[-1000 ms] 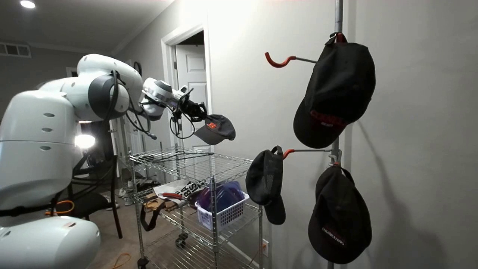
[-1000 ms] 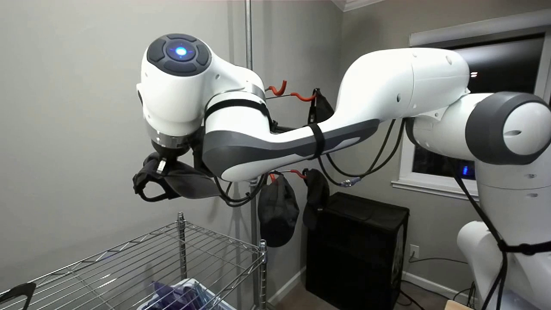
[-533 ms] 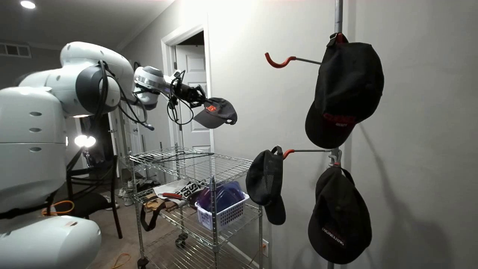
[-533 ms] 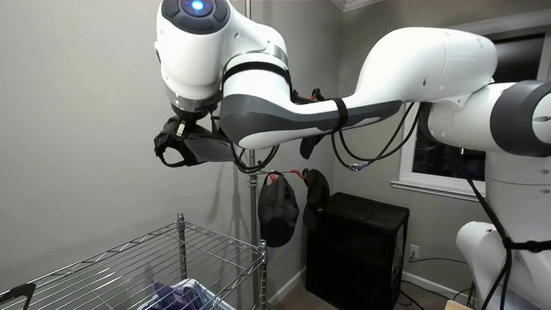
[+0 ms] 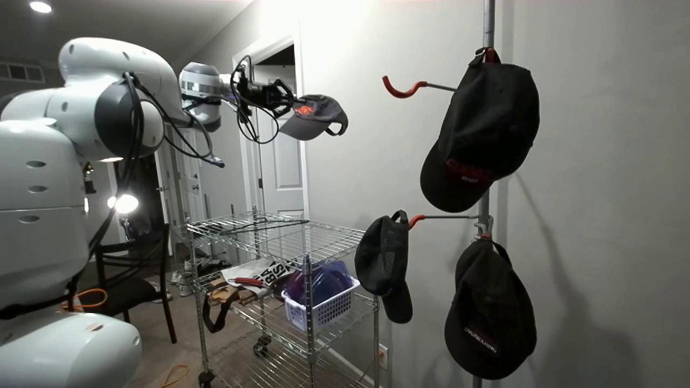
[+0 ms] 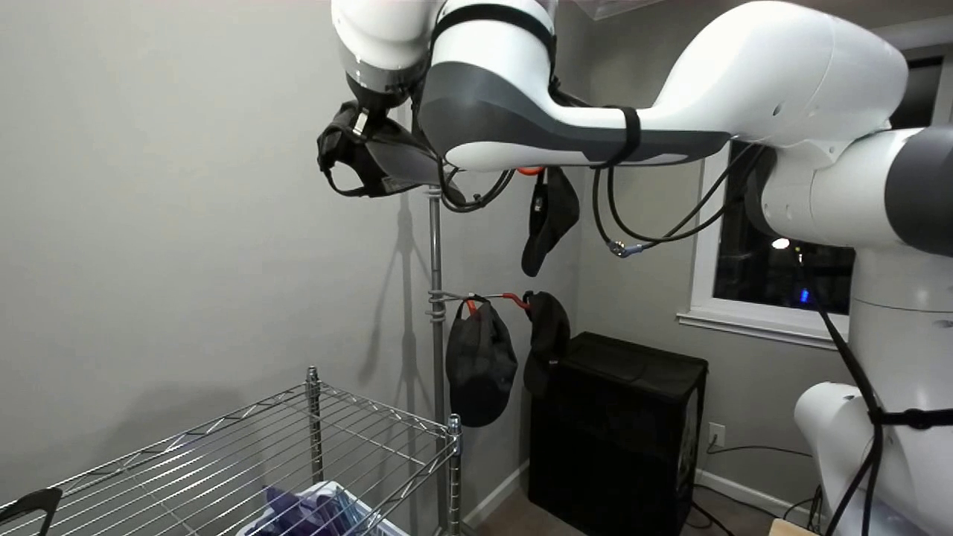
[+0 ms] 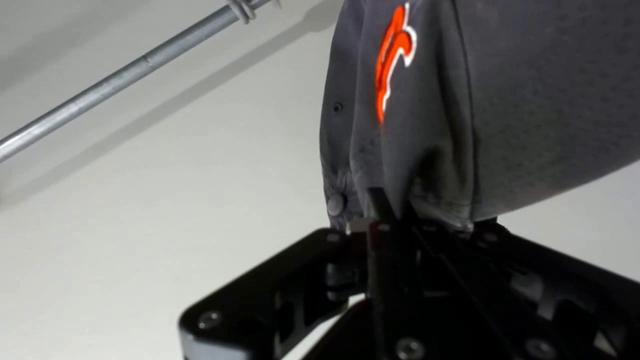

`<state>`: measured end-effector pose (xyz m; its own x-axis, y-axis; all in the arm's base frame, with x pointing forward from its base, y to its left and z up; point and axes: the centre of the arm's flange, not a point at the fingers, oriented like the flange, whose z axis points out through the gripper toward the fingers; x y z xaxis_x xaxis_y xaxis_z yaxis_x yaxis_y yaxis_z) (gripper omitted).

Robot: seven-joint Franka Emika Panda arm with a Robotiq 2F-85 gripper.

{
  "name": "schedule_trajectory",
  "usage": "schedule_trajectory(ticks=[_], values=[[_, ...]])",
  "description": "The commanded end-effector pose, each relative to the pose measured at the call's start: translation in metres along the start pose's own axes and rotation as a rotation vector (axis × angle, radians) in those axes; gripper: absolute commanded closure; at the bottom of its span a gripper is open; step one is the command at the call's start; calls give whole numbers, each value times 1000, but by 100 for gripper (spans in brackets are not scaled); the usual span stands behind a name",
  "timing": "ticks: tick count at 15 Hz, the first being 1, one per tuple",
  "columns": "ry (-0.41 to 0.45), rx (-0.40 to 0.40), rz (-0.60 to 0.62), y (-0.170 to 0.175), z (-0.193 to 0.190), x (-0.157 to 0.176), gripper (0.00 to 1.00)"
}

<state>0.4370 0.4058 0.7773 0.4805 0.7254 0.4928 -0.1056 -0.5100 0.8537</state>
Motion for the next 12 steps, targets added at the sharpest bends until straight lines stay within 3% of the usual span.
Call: schedule_trajectory(ticks=[1,12], values=[[-32,-119,-46,30,2,-7,97],[-164,-410,-77,124,4,-43,97]])
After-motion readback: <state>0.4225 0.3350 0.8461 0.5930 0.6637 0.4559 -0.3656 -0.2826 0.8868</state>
